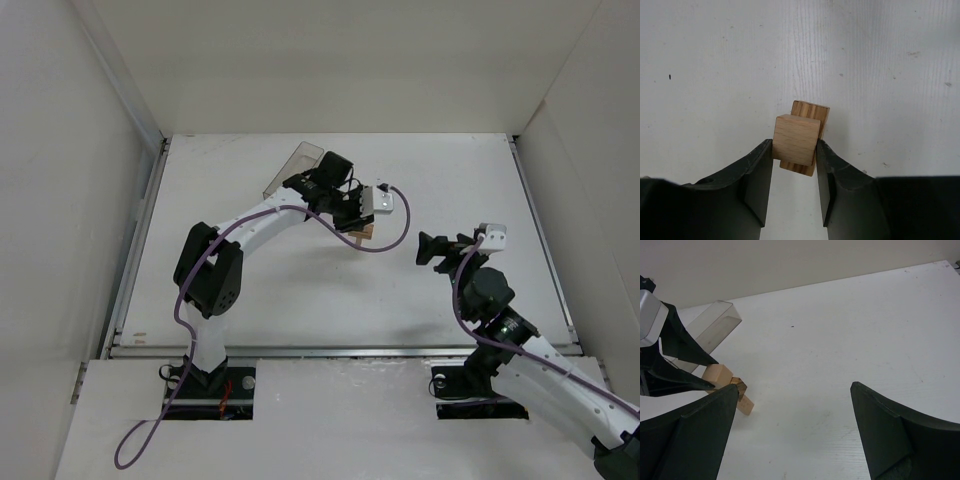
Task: Build the wood block tower
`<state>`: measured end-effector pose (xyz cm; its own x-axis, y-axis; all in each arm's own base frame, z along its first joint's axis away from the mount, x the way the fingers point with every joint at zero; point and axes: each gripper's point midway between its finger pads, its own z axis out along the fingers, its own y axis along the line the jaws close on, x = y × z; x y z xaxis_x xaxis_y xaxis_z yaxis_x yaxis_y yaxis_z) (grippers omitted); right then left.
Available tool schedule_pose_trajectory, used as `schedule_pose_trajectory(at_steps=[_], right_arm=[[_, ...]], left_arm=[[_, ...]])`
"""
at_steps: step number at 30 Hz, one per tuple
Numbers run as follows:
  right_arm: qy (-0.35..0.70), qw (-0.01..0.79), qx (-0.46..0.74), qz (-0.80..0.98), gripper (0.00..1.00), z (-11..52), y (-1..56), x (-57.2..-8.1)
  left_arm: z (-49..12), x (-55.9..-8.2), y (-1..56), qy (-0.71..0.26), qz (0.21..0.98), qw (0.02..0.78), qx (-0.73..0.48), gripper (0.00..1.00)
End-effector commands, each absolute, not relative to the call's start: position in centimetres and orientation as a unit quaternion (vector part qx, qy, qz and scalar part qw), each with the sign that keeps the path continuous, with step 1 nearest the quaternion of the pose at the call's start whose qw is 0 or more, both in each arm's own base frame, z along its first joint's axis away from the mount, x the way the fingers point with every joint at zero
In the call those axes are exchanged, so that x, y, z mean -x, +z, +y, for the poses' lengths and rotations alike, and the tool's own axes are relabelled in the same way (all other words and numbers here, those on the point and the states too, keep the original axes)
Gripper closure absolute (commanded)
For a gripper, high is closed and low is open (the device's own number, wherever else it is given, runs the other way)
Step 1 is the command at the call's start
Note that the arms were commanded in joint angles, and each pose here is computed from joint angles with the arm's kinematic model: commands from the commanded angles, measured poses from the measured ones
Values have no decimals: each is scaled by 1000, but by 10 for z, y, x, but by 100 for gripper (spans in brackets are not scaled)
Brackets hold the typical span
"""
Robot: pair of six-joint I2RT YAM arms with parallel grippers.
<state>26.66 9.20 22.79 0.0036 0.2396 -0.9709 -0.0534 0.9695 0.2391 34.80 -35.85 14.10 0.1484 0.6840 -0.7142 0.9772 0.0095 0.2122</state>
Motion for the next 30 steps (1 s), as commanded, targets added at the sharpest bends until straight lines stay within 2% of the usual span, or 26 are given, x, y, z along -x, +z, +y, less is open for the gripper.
schedule_pose_trajectory(at_steps=[1, 11, 30], right_arm=[[110, 713, -63, 689, 1, 92, 234, -265], [113, 713, -60, 690, 1, 94, 234, -265], [116, 712, -56, 690, 1, 95, 235, -265]], left_arm=[[-360, -333, 167, -223, 574, 362, -700, 92], [-358, -319, 174, -255, 561, 349, -706, 92], [-353, -339, 180, -243, 572, 372, -689, 92]])
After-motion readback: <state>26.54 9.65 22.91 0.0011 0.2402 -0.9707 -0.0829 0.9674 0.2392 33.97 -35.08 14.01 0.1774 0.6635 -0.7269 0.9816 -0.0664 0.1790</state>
